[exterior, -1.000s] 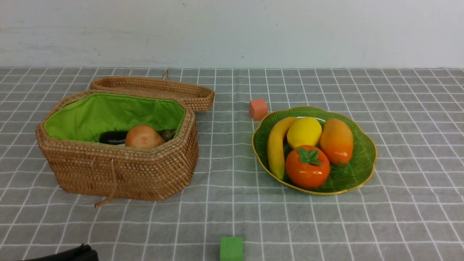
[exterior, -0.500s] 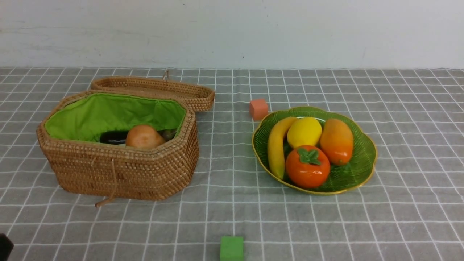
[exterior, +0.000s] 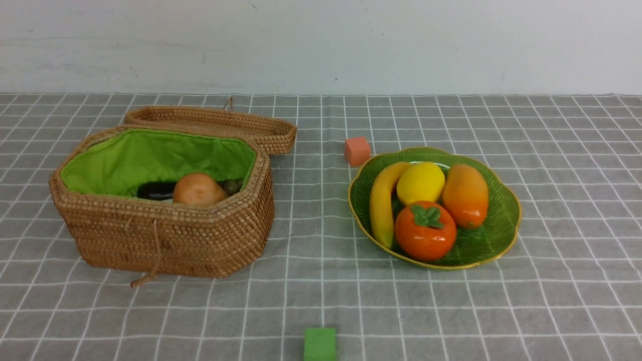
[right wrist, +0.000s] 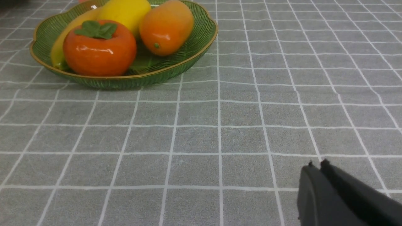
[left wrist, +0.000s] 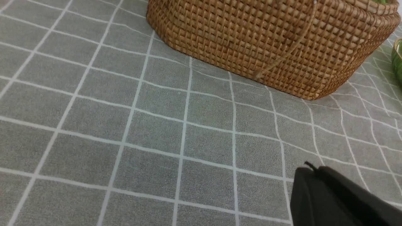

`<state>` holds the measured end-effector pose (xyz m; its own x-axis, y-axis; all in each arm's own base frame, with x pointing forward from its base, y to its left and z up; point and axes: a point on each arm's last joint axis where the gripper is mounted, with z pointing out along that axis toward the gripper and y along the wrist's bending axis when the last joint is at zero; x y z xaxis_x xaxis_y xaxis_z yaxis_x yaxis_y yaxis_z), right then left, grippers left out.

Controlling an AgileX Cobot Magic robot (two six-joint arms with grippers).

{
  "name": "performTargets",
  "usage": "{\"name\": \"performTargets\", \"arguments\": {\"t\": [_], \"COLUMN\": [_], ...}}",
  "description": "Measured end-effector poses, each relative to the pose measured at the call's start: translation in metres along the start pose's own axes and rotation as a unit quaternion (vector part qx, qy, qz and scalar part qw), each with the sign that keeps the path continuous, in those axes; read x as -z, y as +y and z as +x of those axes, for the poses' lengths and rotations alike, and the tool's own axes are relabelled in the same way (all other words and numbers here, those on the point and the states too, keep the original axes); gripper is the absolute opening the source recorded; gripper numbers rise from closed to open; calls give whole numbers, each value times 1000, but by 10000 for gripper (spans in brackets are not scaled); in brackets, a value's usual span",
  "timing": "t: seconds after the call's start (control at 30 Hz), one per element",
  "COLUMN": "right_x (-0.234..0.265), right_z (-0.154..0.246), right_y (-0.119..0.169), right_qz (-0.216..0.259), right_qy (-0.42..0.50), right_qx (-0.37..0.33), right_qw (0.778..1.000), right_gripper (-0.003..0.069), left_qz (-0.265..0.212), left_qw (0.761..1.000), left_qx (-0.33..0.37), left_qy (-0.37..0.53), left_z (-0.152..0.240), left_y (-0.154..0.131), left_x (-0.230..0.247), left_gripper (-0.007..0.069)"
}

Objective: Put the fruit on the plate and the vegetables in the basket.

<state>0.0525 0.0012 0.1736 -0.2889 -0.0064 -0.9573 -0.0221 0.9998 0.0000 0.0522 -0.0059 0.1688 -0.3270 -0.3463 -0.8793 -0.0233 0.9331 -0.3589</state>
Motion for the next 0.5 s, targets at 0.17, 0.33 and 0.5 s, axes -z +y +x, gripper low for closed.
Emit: {"name": "performTargets", "arguments": {"t": [0.17,0.33,0.5], "right_x": [0,0,0], "right_z": [0,0,0], "right_y": [0,0,0], "right_qz": [0,0,0], "right_qy": [0,0,0], "right_qx": [0,0,0], "right_qw": [1000,1000,1000], "right_gripper": [25,31,39], "left_qz": [0,0,0], "left_qw": [1000,1000,1000], "left_qx": [0,0,-1], "left_qy": [-1,-1,-1], "left_z": [0,0,0], "left_y": [0,0,0], "left_x": [0,0,0], "left_gripper": [-13,-13,-13]}}
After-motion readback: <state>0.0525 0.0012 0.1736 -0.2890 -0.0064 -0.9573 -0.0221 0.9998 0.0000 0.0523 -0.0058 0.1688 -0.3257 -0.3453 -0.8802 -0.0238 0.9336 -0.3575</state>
